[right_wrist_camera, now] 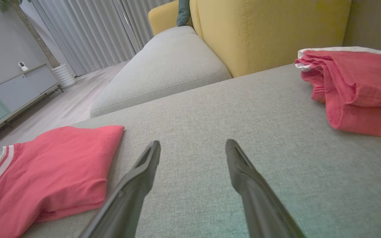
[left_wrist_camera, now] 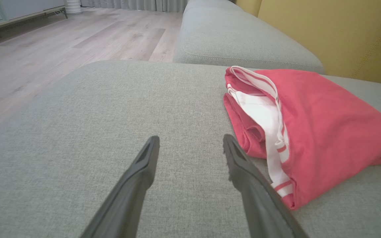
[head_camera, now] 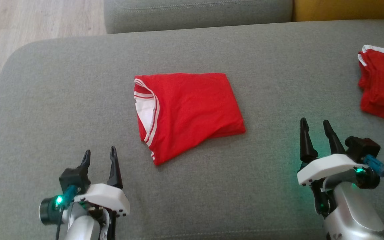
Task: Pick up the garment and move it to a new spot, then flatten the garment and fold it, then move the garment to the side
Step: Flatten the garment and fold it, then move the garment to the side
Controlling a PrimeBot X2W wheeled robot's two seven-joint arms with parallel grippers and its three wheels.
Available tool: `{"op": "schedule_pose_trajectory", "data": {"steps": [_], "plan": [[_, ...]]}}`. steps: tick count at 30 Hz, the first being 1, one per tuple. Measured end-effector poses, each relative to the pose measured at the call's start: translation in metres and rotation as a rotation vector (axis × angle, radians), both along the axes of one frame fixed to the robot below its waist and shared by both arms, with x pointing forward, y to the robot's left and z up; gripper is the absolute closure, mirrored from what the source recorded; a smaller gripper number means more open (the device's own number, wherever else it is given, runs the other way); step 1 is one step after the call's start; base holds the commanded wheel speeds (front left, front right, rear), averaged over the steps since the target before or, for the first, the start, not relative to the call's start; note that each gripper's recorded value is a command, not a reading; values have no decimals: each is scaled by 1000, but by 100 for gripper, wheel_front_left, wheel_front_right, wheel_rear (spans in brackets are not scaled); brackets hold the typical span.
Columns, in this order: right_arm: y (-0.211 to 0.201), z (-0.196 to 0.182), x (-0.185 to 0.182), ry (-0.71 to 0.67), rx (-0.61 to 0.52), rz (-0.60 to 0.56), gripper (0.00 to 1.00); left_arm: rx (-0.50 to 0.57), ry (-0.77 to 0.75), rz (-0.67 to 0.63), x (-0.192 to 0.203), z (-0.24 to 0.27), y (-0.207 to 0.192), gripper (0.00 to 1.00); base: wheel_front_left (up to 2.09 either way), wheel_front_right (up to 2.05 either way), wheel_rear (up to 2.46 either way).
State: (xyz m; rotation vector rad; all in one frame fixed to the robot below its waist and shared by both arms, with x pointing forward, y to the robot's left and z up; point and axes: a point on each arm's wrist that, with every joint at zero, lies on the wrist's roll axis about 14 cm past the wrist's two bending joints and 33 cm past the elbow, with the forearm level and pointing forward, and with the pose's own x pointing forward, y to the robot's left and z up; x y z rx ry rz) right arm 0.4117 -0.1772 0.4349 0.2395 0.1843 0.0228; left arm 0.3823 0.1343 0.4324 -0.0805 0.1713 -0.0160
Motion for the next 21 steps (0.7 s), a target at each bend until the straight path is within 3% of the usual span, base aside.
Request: {"op": "schedule_pose_trajectory", "data": {"steps": [8, 21], "plan": [[14, -9, 5, 23, -17, 47, 0, 1, 17, 14, -1, -6, 5, 0, 0, 0, 0], [104, -17, 45, 26, -137, 345, 0, 15, 16, 3, -9, -5, 8, 0, 0, 0, 0]]}}
